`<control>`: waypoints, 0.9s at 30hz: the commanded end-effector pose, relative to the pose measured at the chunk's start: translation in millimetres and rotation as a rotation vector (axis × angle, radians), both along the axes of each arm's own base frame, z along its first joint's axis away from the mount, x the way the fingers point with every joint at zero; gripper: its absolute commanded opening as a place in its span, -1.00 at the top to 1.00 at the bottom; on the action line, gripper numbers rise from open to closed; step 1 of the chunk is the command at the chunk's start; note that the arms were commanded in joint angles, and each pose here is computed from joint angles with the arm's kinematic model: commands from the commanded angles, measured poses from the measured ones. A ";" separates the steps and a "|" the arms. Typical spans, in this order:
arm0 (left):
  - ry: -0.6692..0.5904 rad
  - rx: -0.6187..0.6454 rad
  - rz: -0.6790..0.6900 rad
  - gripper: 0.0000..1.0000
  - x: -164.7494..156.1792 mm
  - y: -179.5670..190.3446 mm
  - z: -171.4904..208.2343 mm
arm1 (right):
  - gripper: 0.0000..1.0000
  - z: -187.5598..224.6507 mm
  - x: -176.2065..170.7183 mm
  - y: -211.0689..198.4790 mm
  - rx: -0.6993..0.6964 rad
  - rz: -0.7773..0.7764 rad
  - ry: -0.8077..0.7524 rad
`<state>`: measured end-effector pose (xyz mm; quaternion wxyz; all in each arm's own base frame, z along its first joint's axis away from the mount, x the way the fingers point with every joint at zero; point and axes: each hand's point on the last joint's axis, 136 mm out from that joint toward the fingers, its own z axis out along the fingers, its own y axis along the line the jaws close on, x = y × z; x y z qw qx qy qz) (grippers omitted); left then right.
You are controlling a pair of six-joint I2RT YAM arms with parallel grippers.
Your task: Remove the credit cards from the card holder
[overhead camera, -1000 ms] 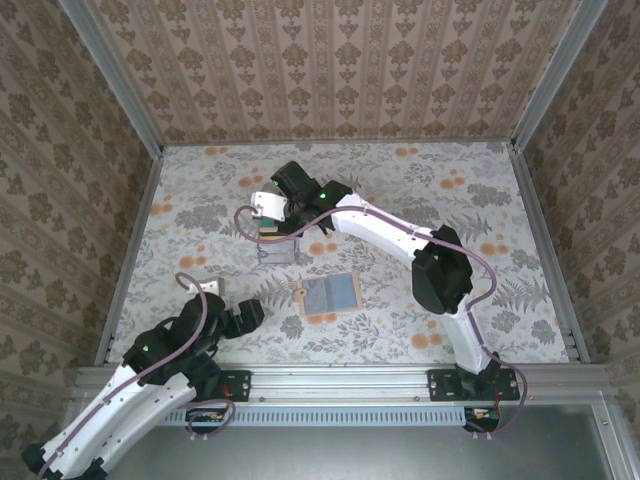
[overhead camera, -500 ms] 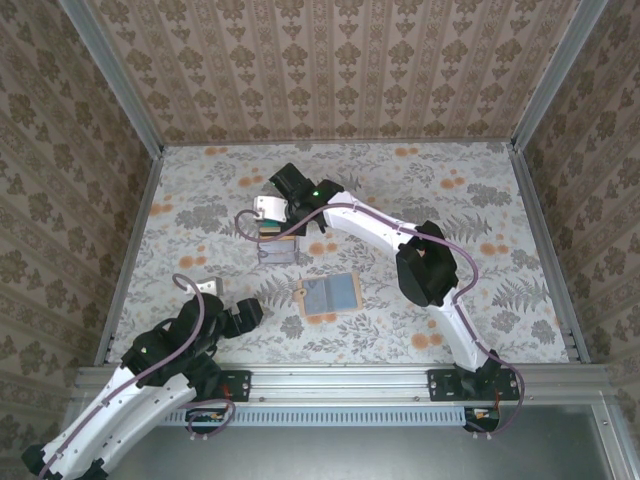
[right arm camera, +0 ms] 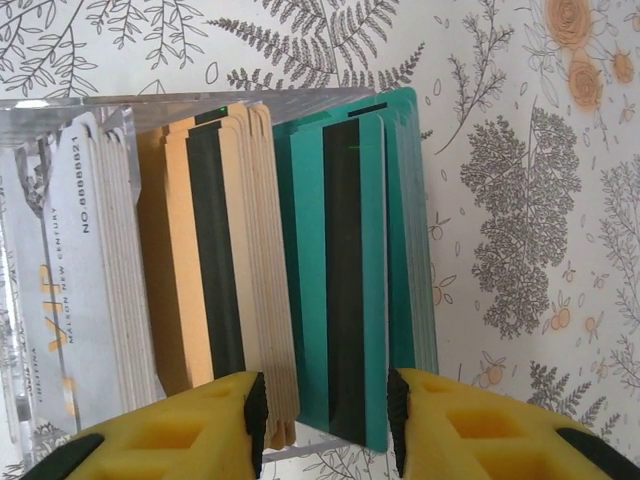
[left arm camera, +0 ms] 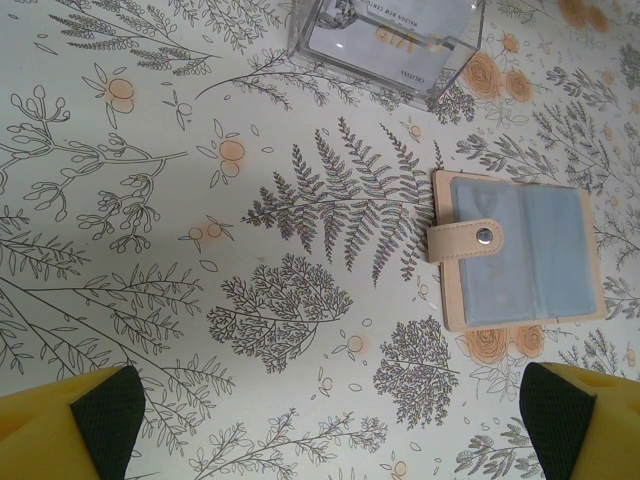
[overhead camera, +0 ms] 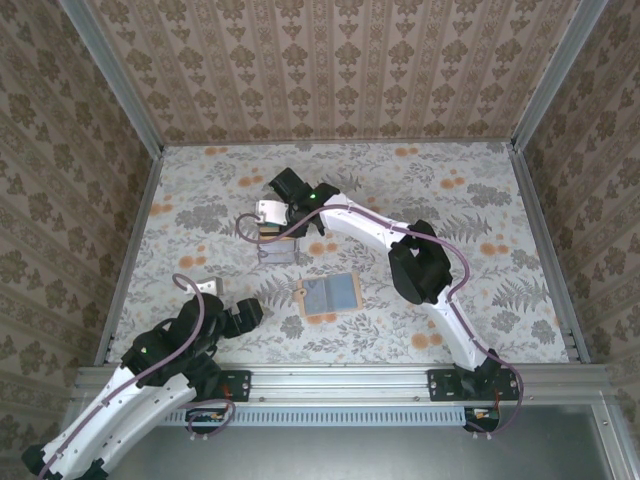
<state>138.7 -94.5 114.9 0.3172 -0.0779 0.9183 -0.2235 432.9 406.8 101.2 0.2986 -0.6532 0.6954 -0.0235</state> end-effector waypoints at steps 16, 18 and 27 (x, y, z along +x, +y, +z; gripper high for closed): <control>0.008 -0.043 -0.054 -1.00 6.4 -21.0 1.9 | 0.06 88.8 -3.0 -24.1 0.341 -0.310 -0.047; 0.012 -0.069 -0.080 -0.98 9.6 -32.3 0.9 | 0.04 96.4 -14.3 -35.6 0.396 -0.371 -0.030; 0.024 -0.122 -0.155 -0.63 24.9 -75.6 -7.3 | -0.01 96.1 -81.5 -106.3 0.640 -0.681 0.109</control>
